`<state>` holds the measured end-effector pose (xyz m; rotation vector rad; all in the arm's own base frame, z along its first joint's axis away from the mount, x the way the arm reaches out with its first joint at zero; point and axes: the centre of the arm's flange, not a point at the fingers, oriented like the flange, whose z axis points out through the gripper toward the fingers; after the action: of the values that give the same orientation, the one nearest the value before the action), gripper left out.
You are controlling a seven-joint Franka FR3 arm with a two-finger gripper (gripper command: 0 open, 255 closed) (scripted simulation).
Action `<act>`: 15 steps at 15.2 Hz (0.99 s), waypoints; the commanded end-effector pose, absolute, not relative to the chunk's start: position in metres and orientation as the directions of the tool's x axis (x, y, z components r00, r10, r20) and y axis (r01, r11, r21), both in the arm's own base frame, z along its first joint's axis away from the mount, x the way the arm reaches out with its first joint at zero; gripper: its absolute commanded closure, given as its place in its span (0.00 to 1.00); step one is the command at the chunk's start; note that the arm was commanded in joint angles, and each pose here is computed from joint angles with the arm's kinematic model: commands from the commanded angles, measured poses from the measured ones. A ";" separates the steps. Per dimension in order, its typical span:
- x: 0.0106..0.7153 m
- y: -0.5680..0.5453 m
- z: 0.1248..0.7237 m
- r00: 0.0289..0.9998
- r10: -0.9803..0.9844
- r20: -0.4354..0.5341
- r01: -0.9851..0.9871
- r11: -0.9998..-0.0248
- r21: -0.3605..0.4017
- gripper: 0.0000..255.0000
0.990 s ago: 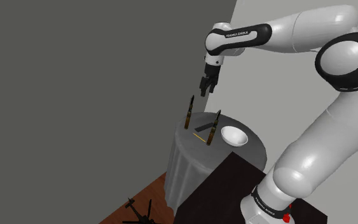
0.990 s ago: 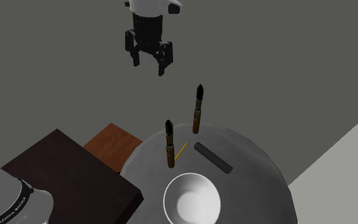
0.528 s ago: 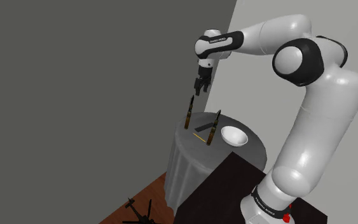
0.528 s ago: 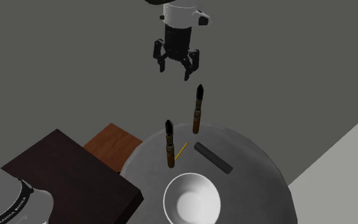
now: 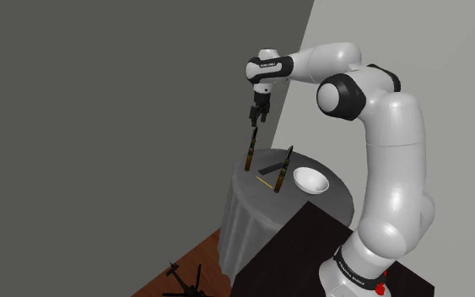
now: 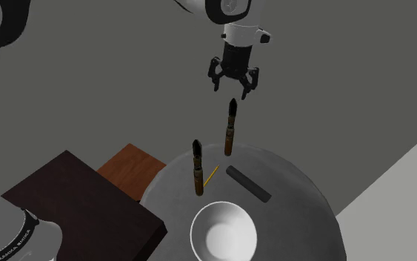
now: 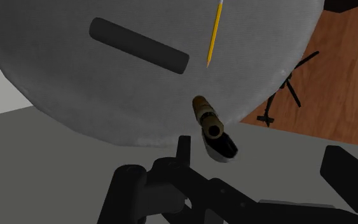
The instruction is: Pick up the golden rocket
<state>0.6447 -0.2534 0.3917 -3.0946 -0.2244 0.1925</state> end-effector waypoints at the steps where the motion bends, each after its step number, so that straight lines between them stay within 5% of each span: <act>1: 0.658 -0.263 0.382 0.981 0.153 -0.124 0.149 -0.988 -0.040 0.00; 10: 0.658 -0.263 0.342 0.981 0.153 -0.124 0.149 -0.988 -0.040 0.00; 11: 0.658 -0.264 0.341 0.981 0.153 -0.124 0.149 -0.988 -0.040 1.00; 15: 0.658 -0.264 0.342 0.981 0.153 -0.124 0.149 -0.988 -0.040 1.00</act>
<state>0.6584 -0.2639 0.3421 -3.0964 -0.2354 0.1956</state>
